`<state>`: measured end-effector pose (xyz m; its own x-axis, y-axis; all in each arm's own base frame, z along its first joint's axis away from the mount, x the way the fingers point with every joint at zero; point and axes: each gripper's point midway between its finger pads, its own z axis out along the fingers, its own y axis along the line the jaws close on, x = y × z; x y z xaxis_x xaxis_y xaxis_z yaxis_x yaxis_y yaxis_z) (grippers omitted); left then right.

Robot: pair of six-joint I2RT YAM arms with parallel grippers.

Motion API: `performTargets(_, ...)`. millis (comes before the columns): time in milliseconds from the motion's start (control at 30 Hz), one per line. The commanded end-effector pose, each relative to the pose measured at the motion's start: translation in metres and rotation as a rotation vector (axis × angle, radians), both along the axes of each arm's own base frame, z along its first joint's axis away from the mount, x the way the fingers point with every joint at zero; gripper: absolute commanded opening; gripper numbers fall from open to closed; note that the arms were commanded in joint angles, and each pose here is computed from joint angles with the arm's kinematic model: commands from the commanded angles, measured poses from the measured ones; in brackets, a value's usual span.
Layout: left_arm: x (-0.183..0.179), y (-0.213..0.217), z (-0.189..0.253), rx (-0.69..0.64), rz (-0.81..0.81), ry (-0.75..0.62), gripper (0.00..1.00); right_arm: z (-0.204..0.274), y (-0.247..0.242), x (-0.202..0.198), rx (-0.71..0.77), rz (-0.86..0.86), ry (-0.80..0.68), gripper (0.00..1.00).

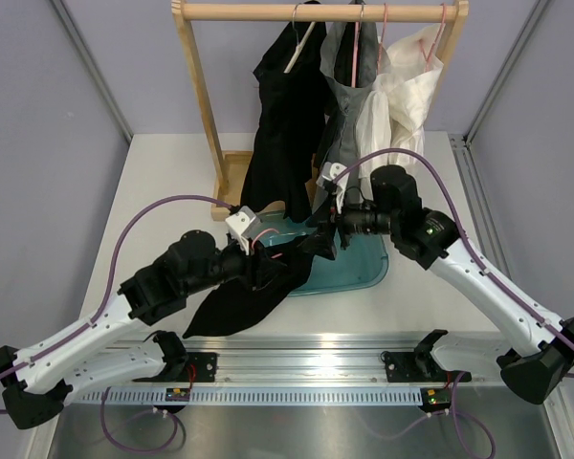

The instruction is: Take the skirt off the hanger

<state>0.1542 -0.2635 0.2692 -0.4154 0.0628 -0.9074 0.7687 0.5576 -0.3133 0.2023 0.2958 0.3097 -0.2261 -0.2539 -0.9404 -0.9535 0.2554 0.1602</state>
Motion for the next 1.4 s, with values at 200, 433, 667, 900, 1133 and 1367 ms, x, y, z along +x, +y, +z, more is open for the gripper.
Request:
performTargets(200, -0.006, -0.01, 0.049, -0.133, -0.052, -0.072, 0.0, 0.018, -0.002, -0.025, -0.034, 0.35, -0.325, 0.92)
performTargets(433, -0.015, -0.01, 0.055, -0.132, -0.103, -0.079, 0.0, -0.033, -0.01, -0.013, -0.183, 0.423, -0.412, 0.92)
performTargets(667, -0.025, -0.019, 0.055, -0.141, -0.181, -0.065, 0.0, -0.054, -0.008, 0.01, -0.274, 0.459, -0.543, 0.93)
performTargets(900, -0.032, -0.022, 0.055, -0.141, -0.224, -0.058, 0.0, -0.059, 0.006, 0.008, -0.26, 0.522, -0.541, 0.67)
performTargets(1133, -0.033, -0.023, 0.049, -0.12, -0.245, -0.072, 0.0, -0.063, 0.001, -0.018, -0.243, 0.598, -0.552, 0.03)
performTargets(1367, -0.037, -0.021, 0.046, -0.087, -0.286, -0.105, 0.19, -0.051, -0.008, -0.035, -0.219, 0.629, -0.558, 0.0)
